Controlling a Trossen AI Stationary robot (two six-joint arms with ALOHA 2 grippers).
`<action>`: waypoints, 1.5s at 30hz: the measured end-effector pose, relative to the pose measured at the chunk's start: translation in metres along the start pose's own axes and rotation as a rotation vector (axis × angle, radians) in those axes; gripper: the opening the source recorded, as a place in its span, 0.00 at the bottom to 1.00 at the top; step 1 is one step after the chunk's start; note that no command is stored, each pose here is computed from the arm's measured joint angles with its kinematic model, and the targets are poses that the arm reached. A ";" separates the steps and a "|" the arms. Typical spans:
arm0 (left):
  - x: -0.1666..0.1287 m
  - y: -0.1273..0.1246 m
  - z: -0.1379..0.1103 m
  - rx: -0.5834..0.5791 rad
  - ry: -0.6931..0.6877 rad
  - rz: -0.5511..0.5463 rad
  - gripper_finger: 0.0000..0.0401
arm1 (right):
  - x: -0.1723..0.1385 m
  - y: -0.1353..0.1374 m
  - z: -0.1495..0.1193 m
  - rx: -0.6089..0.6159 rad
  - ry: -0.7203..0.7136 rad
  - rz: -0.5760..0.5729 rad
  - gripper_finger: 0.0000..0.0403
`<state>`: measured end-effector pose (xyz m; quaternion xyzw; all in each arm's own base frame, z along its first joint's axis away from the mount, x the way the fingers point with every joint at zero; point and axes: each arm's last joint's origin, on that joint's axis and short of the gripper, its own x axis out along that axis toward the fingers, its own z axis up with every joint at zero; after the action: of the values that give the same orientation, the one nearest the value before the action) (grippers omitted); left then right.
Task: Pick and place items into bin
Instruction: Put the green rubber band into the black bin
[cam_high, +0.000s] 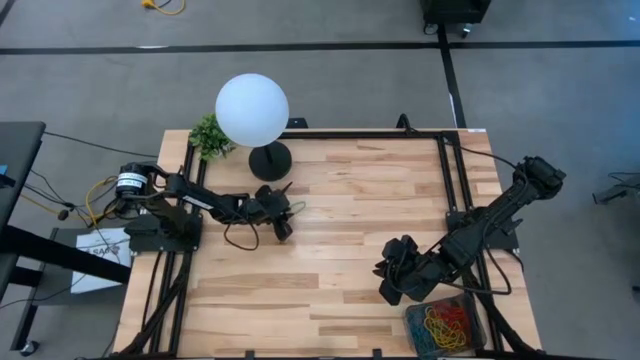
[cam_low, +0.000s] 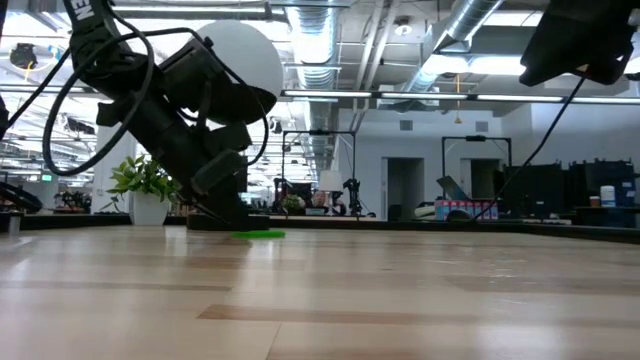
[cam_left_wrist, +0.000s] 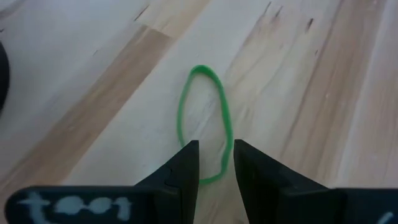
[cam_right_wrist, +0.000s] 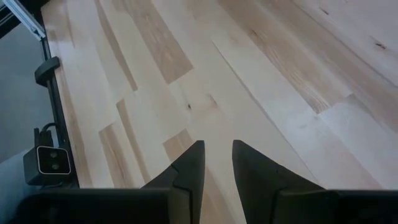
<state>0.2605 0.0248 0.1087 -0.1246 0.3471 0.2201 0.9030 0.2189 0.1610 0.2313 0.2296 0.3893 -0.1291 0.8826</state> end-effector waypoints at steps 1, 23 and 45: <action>0.000 0.000 0.000 0.000 -0.001 0.000 0.22 | 0.000 0.000 0.000 -0.001 0.000 0.000 0.19; 0.000 -0.001 0.000 0.005 -0.005 0.008 0.22 | 0.000 0.000 0.000 -0.002 -0.001 -0.001 0.19; 0.013 -0.006 -0.008 0.011 -0.032 0.038 0.22 | 0.000 0.000 0.000 -0.001 -0.001 0.000 0.19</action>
<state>0.2671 0.0208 0.0946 -0.1096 0.3361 0.2373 0.9048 0.2188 0.1612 0.2313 0.2289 0.3889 -0.1289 0.8830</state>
